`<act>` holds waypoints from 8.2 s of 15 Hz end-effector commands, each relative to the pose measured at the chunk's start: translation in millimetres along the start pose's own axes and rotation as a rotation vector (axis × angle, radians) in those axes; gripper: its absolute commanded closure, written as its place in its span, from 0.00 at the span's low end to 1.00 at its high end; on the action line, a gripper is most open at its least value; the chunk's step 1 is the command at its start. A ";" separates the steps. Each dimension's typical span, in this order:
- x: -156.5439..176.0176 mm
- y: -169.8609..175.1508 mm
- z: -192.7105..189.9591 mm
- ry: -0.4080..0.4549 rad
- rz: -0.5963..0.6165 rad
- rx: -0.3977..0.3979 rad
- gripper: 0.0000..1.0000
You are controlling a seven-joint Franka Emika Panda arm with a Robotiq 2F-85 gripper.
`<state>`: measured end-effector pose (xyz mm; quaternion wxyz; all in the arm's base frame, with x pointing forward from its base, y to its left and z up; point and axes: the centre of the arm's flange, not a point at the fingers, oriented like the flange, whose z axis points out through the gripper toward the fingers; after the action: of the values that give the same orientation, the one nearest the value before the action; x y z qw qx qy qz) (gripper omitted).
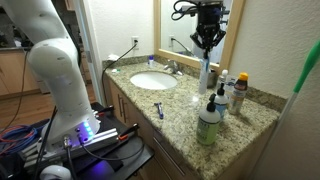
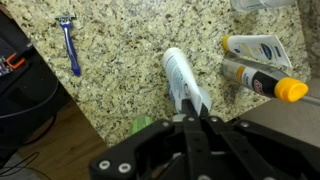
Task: Move all the bottles away from the sink
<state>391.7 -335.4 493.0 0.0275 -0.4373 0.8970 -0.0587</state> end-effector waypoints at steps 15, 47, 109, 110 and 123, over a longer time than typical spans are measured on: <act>-92.5 1.3 93.1 0.146 0.149 0.009 0.99; 57.2 6.4 93.0 0.090 0.143 -0.099 0.72; -531.3 230.8 -17.6 -0.236 -1.700 0.133 0.00; -534.6 229.6 -19.5 -0.239 -1.701 0.133 0.00; -625.9 176.0 15.5 -0.208 -1.723 0.213 0.00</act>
<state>641.9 263.9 453.5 0.0962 -0.9613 0.2369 -0.1022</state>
